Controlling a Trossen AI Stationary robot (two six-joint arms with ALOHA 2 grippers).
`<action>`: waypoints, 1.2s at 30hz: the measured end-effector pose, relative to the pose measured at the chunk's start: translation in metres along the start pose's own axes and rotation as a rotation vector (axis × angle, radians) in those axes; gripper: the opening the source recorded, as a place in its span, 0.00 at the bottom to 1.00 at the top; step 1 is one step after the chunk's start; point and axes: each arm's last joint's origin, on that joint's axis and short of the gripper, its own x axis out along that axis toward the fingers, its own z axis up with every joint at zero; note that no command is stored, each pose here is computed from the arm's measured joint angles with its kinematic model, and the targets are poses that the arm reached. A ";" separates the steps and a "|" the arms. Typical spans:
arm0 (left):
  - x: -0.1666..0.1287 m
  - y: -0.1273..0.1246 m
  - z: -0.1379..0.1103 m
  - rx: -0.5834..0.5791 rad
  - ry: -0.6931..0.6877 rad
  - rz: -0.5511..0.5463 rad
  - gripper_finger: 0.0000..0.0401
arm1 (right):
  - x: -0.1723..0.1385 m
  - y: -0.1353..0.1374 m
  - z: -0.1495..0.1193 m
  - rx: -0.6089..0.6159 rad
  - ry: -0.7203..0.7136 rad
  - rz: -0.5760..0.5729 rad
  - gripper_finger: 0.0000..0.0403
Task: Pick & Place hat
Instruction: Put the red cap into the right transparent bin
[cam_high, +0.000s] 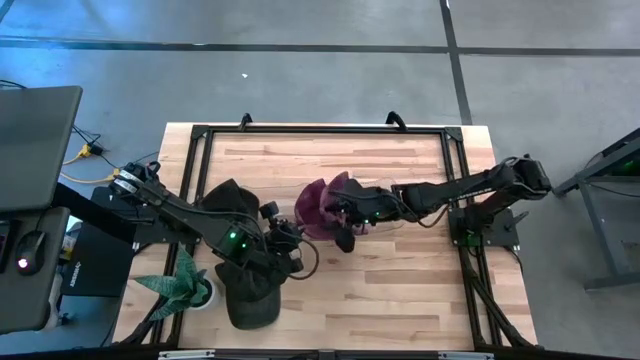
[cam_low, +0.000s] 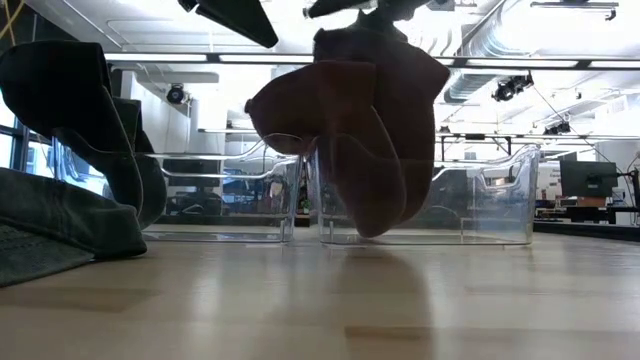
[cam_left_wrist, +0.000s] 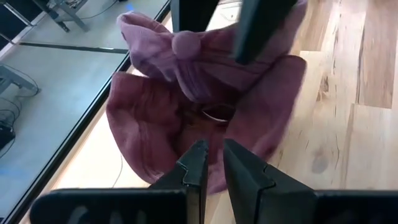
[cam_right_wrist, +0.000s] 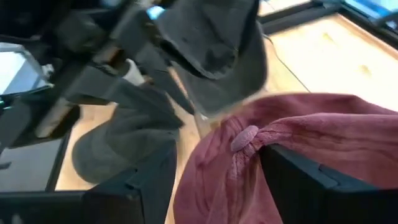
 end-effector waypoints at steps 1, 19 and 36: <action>0.000 0.000 0.000 -0.001 -0.001 0.002 0.11 | 0.002 0.002 0.000 -0.012 -0.008 0.017 0.56; 0.000 -0.001 0.002 -0.021 -0.019 0.000 0.11 | 0.014 0.003 0.002 -0.032 -0.042 0.131 0.56; 0.000 0.001 0.007 -0.044 -0.086 0.077 0.11 | 0.019 -0.004 -0.001 -0.109 -0.001 0.163 0.69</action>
